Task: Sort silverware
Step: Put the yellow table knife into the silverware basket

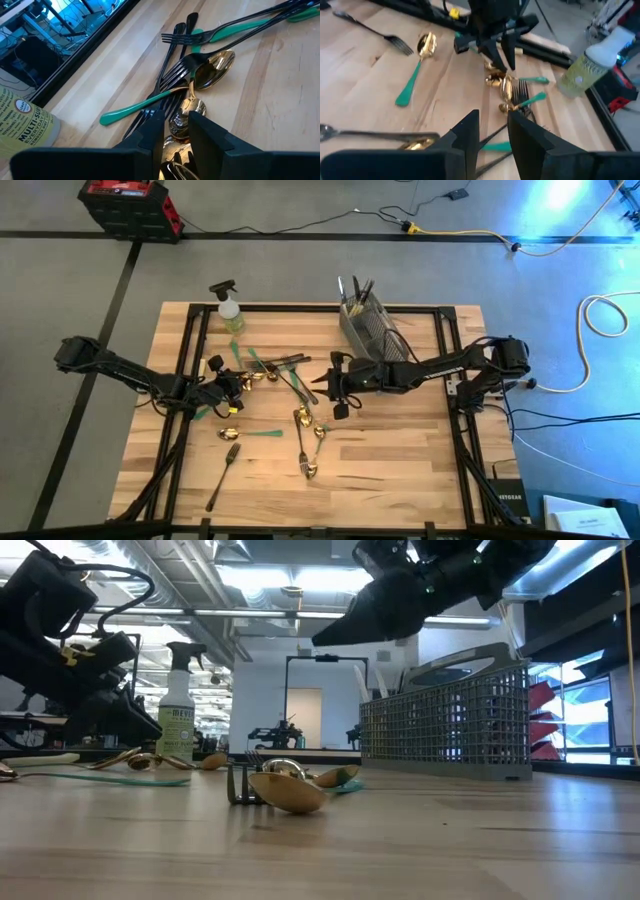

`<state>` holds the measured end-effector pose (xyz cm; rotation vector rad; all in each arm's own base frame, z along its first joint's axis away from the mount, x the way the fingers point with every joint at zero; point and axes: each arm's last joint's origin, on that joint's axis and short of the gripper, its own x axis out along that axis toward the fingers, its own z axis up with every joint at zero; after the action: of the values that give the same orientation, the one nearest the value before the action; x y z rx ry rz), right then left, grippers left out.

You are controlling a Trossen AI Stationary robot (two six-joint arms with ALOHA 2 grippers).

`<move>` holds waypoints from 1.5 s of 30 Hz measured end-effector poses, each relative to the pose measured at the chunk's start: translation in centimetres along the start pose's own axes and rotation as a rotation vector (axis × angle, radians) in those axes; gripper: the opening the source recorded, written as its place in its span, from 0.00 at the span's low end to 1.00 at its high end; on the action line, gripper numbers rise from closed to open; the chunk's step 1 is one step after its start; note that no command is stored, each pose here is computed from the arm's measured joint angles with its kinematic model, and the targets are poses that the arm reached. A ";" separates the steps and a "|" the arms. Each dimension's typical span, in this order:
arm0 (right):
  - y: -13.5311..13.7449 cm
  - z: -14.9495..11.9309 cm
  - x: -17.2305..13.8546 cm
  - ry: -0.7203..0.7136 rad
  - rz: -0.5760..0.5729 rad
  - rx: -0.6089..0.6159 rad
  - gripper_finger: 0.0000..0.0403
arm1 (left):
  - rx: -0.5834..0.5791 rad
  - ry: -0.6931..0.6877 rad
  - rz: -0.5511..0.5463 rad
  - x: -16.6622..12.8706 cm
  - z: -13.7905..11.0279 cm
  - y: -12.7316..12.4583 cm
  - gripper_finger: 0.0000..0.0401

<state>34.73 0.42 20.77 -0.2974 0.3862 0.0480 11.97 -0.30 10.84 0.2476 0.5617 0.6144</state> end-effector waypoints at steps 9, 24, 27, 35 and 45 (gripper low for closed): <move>0.8 -0.9 2.2 -0.116 0.120 -0.006 0.21 | 0.001 -0.001 -0.002 0.0 0.0 0.0 0.18; 0.5 -0.3 2.4 -0.215 0.079 -0.011 0.21 | -0.223 -0.022 -0.068 0.0 0.4 -0.2 0.18; 0.5 -0.4 2.4 -0.208 0.081 -0.002 0.21 | -0.347 -0.105 -0.171 -0.2 2.7 -0.3 0.18; 0.5 -0.4 2.4 -0.205 0.081 0.010 0.21 | -0.166 -0.119 -0.235 -2.0 11.8 1.6 0.18; 0.6 -0.5 2.4 -0.188 0.085 0.014 0.21 | 0.159 0.412 -0.076 -0.3 18.3 5.5 0.18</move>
<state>36.71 0.79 19.21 -0.2602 0.2125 0.1557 19.52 2.88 28.07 0.2490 1.0151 0.5492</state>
